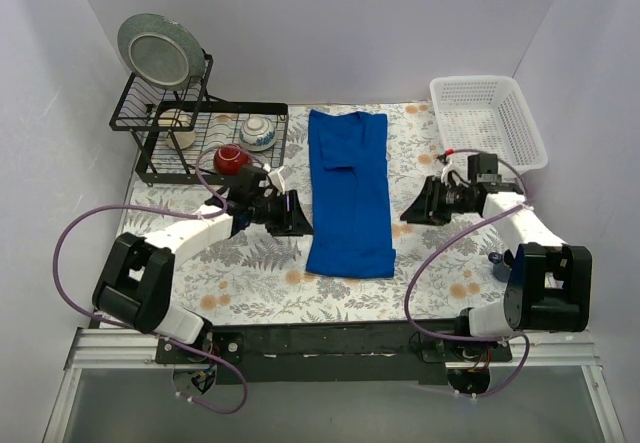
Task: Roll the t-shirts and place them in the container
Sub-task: Roll the T-shirt to the center of the board.
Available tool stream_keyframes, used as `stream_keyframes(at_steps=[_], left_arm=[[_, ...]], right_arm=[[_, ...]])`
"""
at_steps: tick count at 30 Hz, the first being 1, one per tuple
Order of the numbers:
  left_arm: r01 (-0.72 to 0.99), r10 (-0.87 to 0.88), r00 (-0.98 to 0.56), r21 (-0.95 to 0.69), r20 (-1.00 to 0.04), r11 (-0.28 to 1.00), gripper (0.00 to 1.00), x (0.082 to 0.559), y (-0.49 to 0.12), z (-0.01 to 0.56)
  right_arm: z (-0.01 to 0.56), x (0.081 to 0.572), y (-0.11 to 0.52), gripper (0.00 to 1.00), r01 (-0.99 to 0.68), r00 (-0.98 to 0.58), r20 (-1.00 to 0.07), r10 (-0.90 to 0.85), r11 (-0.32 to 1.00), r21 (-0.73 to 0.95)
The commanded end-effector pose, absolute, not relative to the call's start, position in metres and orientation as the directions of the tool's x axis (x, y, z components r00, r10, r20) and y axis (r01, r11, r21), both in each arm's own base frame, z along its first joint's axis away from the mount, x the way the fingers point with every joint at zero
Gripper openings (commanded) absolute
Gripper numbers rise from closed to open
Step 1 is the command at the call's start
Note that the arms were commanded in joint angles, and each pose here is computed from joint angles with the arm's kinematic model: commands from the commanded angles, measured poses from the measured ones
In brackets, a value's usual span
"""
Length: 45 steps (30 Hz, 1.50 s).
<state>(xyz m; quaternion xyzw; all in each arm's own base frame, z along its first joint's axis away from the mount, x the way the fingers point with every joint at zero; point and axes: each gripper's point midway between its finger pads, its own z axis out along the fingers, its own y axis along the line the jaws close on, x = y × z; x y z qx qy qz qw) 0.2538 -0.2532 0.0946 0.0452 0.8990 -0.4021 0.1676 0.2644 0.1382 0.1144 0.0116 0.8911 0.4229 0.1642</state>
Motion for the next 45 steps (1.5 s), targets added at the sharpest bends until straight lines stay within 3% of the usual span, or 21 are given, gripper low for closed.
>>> stream_keyframes(at_steps=[1, 3, 5, 6, 7, 10, 16, 20, 24, 27, 31, 33, 36, 39, 41, 45], left_arm=[[0.634, 0.190, -0.741, -0.577, -0.644, 0.515, 0.53, 0.247, -0.257, 0.149], [0.774, 0.299, -0.612, -0.477, -0.732, 0.416, 0.58, 0.232, -0.260, 0.154], [0.930, 0.430, -0.340, -0.230, -0.836, 0.287, 0.63, 0.219, -0.262, 0.152], [0.961, 0.462, -0.244, -0.147, -0.853, 0.236, 0.64, 0.215, -0.264, 0.150], [0.993, 0.497, -0.046, 0.017, -0.866, 0.120, 0.64, 0.208, -0.269, 0.149], [0.973, 0.524, 0.213, 0.226, -0.825, -0.040, 0.61, 0.200, -0.275, 0.132], [0.925, 0.515, 0.373, 0.351, -0.772, -0.145, 0.57, 0.199, -0.280, 0.102], [0.957, 0.564, 0.257, 0.289, -0.785, -0.034, 0.54, 0.218, -0.285, 0.090], [0.967, 0.550, -0.140, 0.007, -0.824, 0.257, 0.53, 0.248, -0.285, 0.088], [0.952, 0.531, -0.222, -0.064, -0.818, 0.298, 0.50, 0.253, -0.287, 0.099], [0.980, 0.511, -0.125, -0.025, -0.850, 0.197, 0.53, 0.230, -0.283, 0.112], [0.971, 0.514, -0.135, -0.008, -0.847, 0.241, 0.55, 0.235, -0.279, 0.109], [0.915, 0.519, -0.254, -0.029, -0.816, 0.402, 0.54, 0.264, -0.273, 0.100], [0.802, 0.403, -0.472, -0.191, -0.784, 0.567, 0.54, 0.296, -0.268, 0.097], [0.703, 0.323, -0.630, -0.342, -0.706, 0.624, 0.50, 0.301, -0.266, 0.084], [0.634, 0.255, -0.716, -0.453, -0.649, 0.627, 0.46, 0.302, -0.269, 0.084]], right_arm=[[0.159, 0.282, 0.128, 0.41, -0.483, -0.795, -0.605, -0.041, 0.648, 0.589], [0.166, 0.279, 0.127, 0.42, -0.602, -0.712, -0.687, -0.146, 0.632, 0.489], [0.166, 0.271, 0.136, 0.45, -0.773, -0.535, -0.773, -0.341, 0.566, 0.286], [0.158, 0.265, 0.140, 0.47, -0.810, -0.483, -0.776, -0.405, 0.543, 0.221], [0.155, 0.265, 0.139, 0.50, -0.832, -0.433, -0.789, -0.436, 0.531, 0.163], [0.153, 0.265, 0.137, 0.54, -0.854, -0.309, -0.816, -0.488, 0.521, 0.012], [0.140, 0.253, 0.132, 0.54, -0.846, -0.346, -0.793, -0.502, 0.532, 0.032], [0.124, 0.242, 0.138, 0.55, -0.836, -0.425, -0.772, -0.472, 0.531, 0.136], [0.107, 0.243, 0.144, 0.55, -0.769, -0.566, -0.717, -0.407, 0.576, 0.279], [0.110, 0.243, 0.153, 0.56, -0.780, -0.563, -0.732, -0.384, 0.541, 0.315], [0.095, 0.243, 0.149, 0.56, -0.787, -0.571, -0.689, -0.446, 0.537, 0.304], [0.087, 0.239, 0.146, 0.57, -0.777, -0.596, -0.655, -0.464, 0.539, 0.324], [0.079, 0.238, 0.147, 0.59, -0.763, -0.623, -0.623, -0.472, 0.541, 0.354], [0.069, 0.241, 0.144, 0.59, -0.725, -0.672, -0.575, -0.466, 0.574, 0.382], [0.063, 0.244, 0.143, 0.59, -0.700, -0.698, -0.550, -0.458, 0.598, 0.390], [0.060, 0.241, 0.146, 0.59, -0.656, -0.744, -0.513, -0.427, 0.611, 0.443]])
